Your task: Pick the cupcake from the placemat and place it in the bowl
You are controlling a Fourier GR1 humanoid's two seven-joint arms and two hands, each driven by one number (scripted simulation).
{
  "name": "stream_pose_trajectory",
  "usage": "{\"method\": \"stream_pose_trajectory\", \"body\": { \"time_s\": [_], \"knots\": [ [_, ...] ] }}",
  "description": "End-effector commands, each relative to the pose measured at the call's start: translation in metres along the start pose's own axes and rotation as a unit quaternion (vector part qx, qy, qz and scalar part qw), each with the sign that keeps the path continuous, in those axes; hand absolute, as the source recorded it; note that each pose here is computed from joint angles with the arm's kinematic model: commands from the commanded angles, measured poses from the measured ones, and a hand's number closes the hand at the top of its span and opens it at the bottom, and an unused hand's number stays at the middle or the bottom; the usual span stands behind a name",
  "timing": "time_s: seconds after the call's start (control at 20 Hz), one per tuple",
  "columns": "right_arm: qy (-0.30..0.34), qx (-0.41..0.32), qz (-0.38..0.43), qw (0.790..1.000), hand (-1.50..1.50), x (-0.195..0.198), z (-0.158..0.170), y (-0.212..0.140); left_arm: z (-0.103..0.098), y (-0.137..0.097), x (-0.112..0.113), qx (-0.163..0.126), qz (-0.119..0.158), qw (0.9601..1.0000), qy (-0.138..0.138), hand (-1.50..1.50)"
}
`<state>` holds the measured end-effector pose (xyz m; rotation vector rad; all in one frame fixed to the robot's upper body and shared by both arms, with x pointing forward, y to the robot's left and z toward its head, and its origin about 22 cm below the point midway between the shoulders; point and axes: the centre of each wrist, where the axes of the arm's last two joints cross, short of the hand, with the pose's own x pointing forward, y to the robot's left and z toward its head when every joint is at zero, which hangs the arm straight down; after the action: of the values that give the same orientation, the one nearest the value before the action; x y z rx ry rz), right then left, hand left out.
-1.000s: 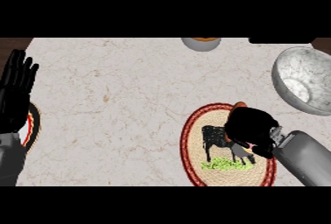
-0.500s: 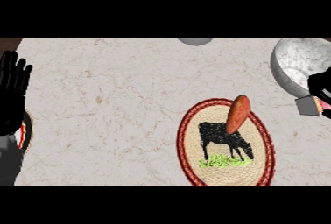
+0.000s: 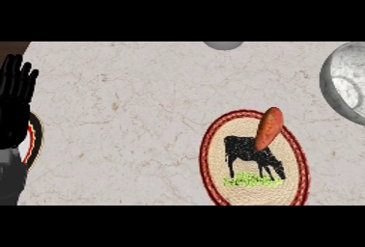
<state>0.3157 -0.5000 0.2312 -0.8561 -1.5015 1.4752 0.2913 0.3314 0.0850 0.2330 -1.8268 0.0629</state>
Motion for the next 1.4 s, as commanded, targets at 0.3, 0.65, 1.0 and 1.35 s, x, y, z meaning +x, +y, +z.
{"method": "stream_pose_trajectory", "body": {
  "time_s": [0.3,0.65,1.0,1.35],
  "knots": [
    [-0.09,-0.123,-0.122,0.981,1.5,-0.033,0.049,-0.032,-0.002,-0.012,0.004,-0.03,0.008,0.9995,-0.004,0.0],
    [-0.117,-0.112,-0.189,0.968,1.5,-0.036,0.062,-0.047,-0.003,-0.018,0.004,-0.043,0.003,0.9991,0.001,0.0],
    [-0.132,-0.078,-0.209,0.966,1.5,-0.031,0.055,-0.057,-0.005,-0.025,0.001,-0.051,0.008,0.9987,0.004,0.0],
    [-0.16,-0.007,-0.208,0.965,1.5,-0.023,0.032,-0.039,-0.009,-0.03,0.001,-0.049,-0.003,0.9988,-0.002,0.0]
  ]
}}
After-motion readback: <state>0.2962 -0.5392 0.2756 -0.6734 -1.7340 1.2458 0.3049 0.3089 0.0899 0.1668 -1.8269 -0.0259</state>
